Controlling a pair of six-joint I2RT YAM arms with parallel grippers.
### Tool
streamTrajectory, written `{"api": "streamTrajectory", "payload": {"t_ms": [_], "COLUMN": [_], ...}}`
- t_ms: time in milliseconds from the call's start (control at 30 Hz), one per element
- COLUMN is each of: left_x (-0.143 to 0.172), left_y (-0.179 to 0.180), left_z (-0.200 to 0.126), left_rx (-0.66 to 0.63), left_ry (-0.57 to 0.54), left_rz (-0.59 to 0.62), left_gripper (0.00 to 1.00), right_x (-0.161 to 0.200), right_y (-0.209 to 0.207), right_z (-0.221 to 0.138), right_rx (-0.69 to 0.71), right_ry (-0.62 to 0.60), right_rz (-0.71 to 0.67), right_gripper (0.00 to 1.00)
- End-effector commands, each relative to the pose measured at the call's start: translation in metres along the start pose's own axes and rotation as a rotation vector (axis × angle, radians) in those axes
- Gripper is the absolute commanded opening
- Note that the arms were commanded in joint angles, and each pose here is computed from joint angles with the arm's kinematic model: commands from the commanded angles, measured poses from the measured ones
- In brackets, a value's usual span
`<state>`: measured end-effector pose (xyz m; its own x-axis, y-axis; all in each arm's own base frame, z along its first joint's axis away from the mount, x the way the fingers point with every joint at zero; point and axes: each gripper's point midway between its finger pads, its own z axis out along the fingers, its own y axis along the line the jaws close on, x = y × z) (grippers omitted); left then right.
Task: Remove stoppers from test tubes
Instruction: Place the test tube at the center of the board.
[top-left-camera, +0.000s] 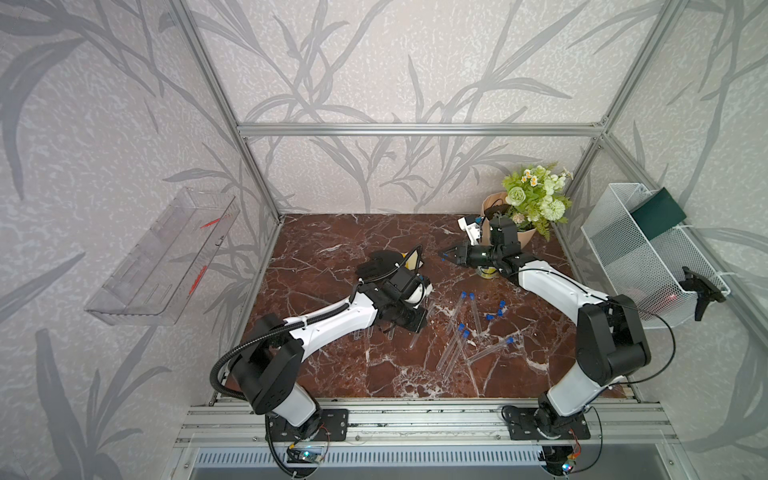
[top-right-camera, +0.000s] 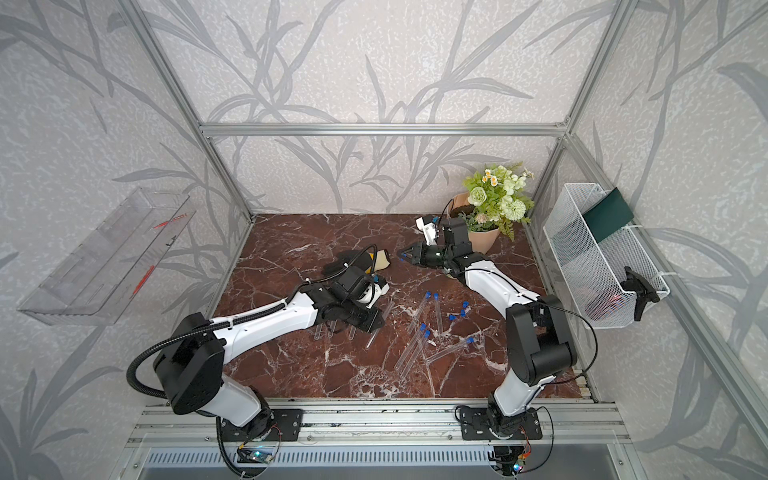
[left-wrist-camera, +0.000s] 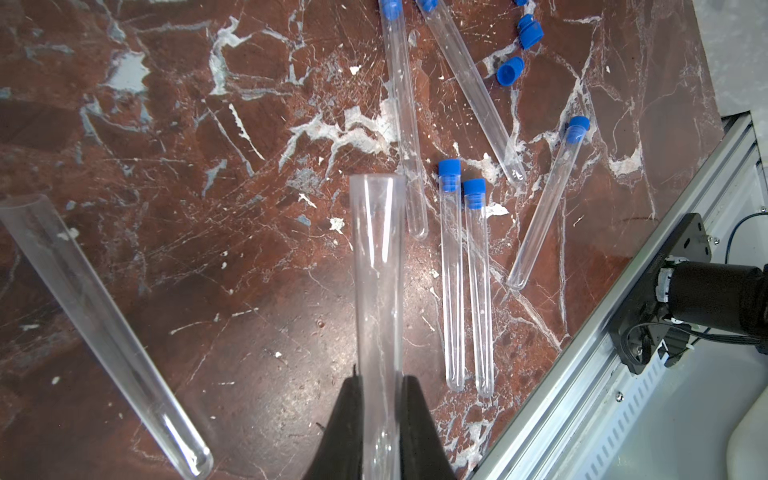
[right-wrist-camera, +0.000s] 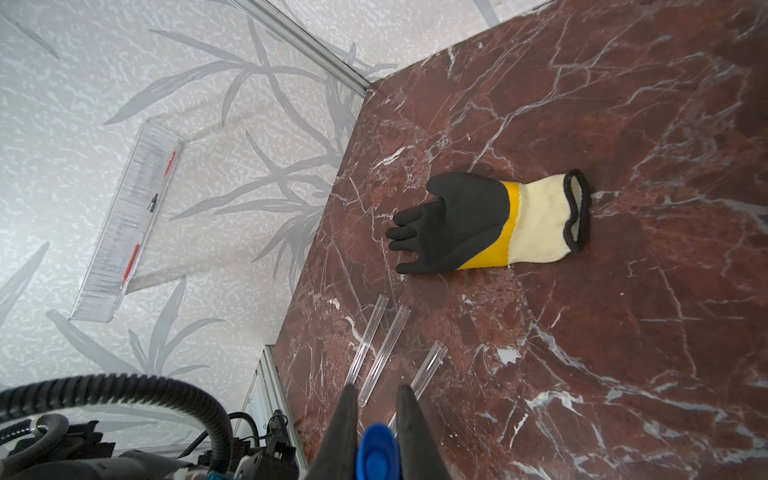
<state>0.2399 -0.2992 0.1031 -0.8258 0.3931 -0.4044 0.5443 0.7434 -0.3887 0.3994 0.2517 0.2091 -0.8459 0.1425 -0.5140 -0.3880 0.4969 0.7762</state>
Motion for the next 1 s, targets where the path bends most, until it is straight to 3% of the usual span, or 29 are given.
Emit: {"api": "streamTrajectory", "payload": {"t_ms": [0, 167, 333, 633, 967], "left_x": [-0.002, -0.003, -0.002, -0.007, -0.001], "left_y": [-0.002, 0.008, 0.038, 0.070, 0.086], "left_z": [-0.004, -0.003, 0.001, 0.019, 0.043], "left_rx": [0.006, -0.044, -0.212, -0.388, -0.449], "left_ry": [-0.009, -0.026, -0.004, 0.029, 0.095], "left_rz": [-0.011, -0.051, -0.090, -0.124, -0.145], "left_gripper": [0.14, 0.14, 0.14, 0.14, 0.16], "right_x": [-0.005, -0.002, 0.014, 0.061, 0.088], "right_y": [0.008, -0.001, -0.011, -0.055, -0.088], "right_z": [-0.008, -0.016, -0.027, -0.063, -0.097], "right_rx": [0.010, 0.051, 0.135, 0.389, 0.574], "right_ry": [-0.020, -0.021, 0.019, 0.101, 0.158], "right_rz": [-0.042, -0.029, -0.036, 0.027, 0.123], "right_gripper": [0.03, 0.03, 0.03, 0.03, 0.03]}}
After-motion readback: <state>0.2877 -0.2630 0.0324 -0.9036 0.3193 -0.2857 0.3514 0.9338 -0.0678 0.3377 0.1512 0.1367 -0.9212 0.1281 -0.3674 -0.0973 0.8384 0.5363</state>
